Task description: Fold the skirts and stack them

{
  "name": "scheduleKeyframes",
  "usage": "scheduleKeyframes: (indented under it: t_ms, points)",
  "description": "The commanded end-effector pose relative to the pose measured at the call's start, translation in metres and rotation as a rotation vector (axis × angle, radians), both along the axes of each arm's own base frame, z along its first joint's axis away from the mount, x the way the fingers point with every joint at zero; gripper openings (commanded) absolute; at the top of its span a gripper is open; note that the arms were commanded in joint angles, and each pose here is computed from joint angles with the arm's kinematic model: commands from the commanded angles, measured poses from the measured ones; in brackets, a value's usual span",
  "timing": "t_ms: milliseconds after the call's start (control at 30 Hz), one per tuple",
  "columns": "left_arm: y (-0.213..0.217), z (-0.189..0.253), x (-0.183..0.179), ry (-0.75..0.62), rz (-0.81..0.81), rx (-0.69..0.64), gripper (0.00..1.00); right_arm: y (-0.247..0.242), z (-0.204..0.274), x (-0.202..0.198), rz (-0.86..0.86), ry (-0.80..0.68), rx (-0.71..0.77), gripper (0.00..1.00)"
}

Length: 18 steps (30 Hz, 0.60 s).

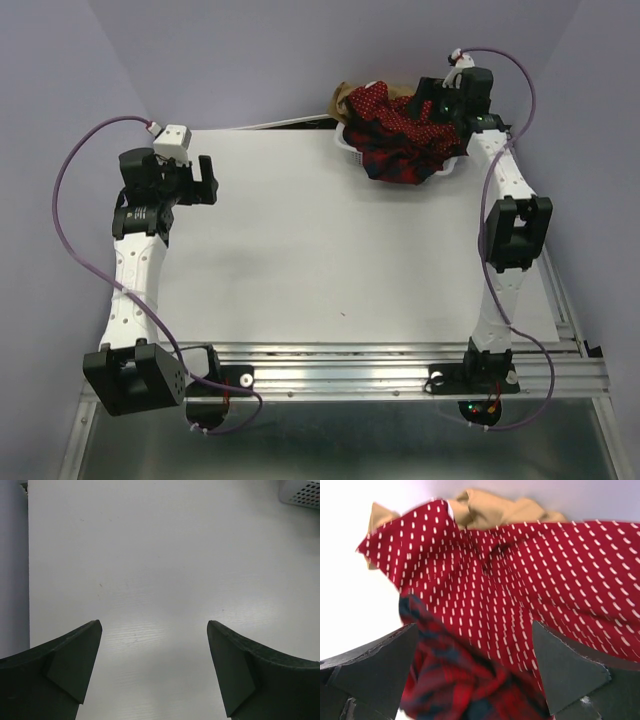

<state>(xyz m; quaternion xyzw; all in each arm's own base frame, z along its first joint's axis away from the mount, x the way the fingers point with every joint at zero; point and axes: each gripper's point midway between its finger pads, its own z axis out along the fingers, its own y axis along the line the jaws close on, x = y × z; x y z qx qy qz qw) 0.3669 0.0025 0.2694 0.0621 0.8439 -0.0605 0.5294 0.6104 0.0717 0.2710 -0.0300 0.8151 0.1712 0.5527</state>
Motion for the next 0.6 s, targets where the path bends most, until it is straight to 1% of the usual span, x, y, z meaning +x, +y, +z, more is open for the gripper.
scheduleKeyframes:
  t_ms: [0,33,100,167,233,267,333,400,433,533,567]
  points:
    - [-0.004,0.026,0.010,-0.119,-0.001,-0.029,0.99,0.008,0.016,0.044,-0.073,-0.135,0.038,1.00]
    - [-0.004,0.022,0.010,-0.115,-0.002,-0.036,0.99,0.015,0.016,0.049,-0.073,-0.149,0.041,1.00]
    - [-0.005,0.021,0.011,-0.115,-0.004,-0.037,0.99,0.023,-0.001,0.062,-0.072,-0.153,0.057,1.00]
    - [-0.004,0.019,0.011,-0.109,-0.004,-0.026,0.99,0.031,-0.004,0.070,-0.067,-0.176,0.080,1.00]
    - [-0.002,0.013,0.011,-0.093,0.003,-0.021,0.99,0.038,-0.018,0.075,-0.045,-0.167,0.120,1.00]
    - [-0.001,0.010,0.011,-0.085,0.005,-0.018,0.99,0.041,-0.012,0.080,-0.035,-0.211,0.137,1.00]
    - [0.000,0.004,0.010,-0.075,0.004,-0.010,0.99,0.053,-0.025,0.083,-0.004,-0.209,0.168,1.00]
    - [0.000,0.002,0.009,-0.070,0.003,-0.009,0.99,0.059,-0.020,0.089,0.021,-0.243,0.196,1.00]
    - [0.000,0.000,0.009,-0.070,0.007,-0.009,0.99,0.068,-0.029,0.092,0.039,-0.248,0.199,1.00]
    - [0.000,-0.004,0.009,-0.065,0.009,-0.010,0.99,0.069,-0.029,0.100,0.017,-0.286,0.180,1.00]
    - [0.000,-0.005,0.009,-0.063,0.011,-0.011,0.99,0.069,-0.042,0.105,0.009,-0.280,0.177,1.00]
